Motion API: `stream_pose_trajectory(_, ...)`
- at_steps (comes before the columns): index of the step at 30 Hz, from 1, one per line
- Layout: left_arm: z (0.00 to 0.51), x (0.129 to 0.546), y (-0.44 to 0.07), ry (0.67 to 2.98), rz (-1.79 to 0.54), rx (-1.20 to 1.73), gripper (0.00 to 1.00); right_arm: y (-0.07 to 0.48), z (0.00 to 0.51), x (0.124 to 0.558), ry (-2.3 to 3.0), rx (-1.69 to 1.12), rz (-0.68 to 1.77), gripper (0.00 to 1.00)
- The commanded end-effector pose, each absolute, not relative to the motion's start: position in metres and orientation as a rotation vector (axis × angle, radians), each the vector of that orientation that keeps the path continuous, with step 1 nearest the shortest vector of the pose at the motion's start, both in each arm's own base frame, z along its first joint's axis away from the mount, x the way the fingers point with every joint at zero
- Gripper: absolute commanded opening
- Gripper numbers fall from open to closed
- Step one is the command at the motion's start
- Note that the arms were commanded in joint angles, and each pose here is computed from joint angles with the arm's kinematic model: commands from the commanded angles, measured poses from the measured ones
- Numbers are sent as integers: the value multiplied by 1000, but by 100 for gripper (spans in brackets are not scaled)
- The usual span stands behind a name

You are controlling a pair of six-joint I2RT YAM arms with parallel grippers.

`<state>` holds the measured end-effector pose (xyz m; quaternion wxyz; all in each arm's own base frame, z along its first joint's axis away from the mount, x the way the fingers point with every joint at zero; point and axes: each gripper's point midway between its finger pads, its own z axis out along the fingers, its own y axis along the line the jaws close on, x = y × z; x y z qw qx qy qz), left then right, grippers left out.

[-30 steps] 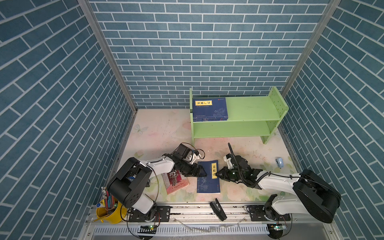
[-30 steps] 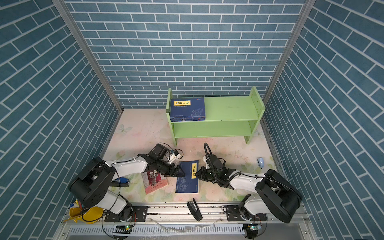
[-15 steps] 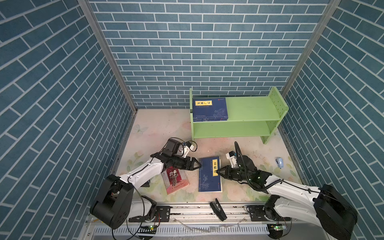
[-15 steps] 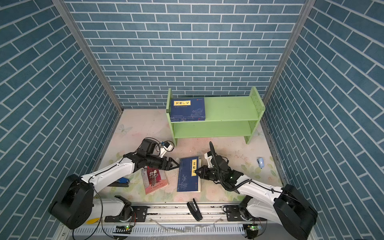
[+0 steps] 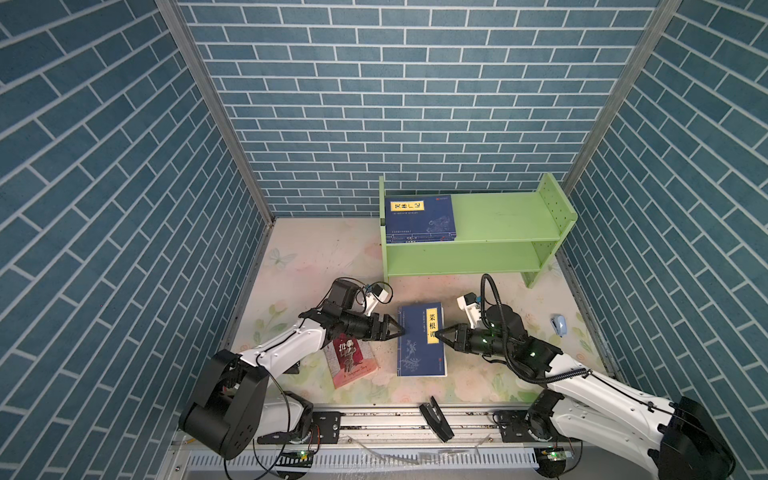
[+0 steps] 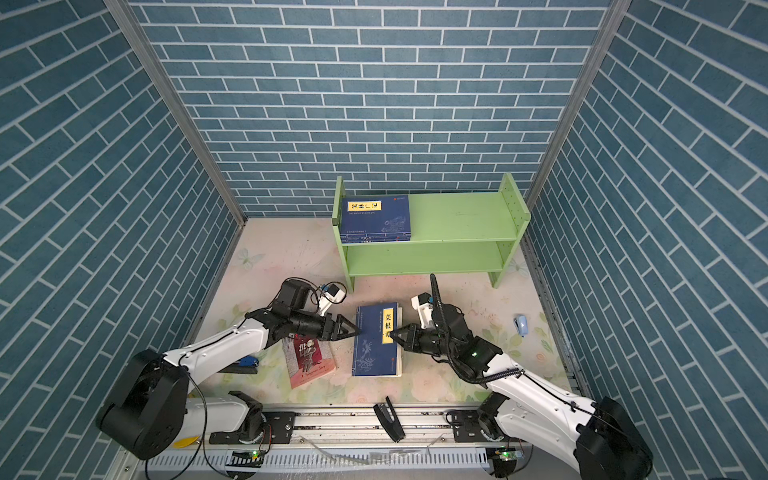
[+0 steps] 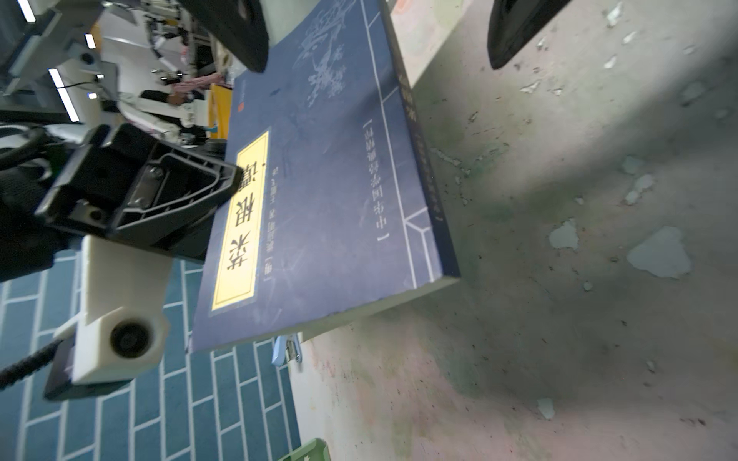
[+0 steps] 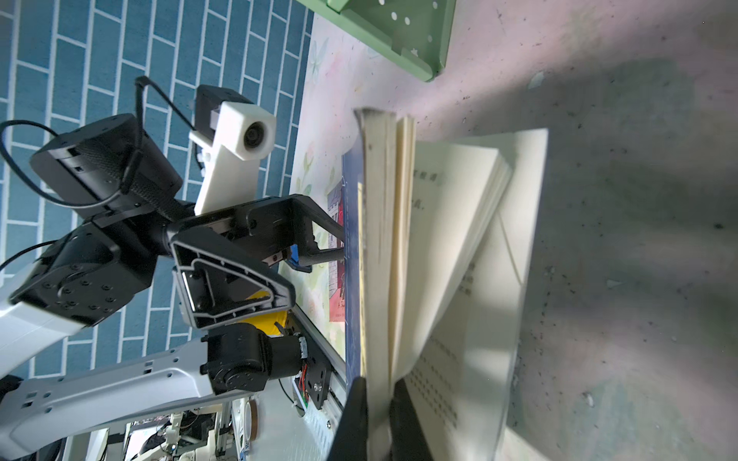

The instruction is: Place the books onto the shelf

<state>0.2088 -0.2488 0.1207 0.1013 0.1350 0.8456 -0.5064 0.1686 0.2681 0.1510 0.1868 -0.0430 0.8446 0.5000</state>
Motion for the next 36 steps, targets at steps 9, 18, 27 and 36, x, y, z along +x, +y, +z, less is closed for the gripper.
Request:
stream_pose_trajectory(9, 161, 204, -264, 2368, -1788, 380, 63, 287, 210, 164, 2198, -301, 1584, 0)
stream_pose_trajectory(18, 202, 197, -272, 2304, -1851, 488, 16, 286, 206, 171, 2243, -279, 1527, 28)
stream_pose_trajectory(27, 255, 195, -272, 2168, -1769, 701, 0, 227, 236, 185, 2186, -142, 1158, 56)
stream_pose_trajectory(36, 371, 210, -266, 1926, -1443, 883, 0, 187, 320, 168, 1900, -148, 1142, 69)
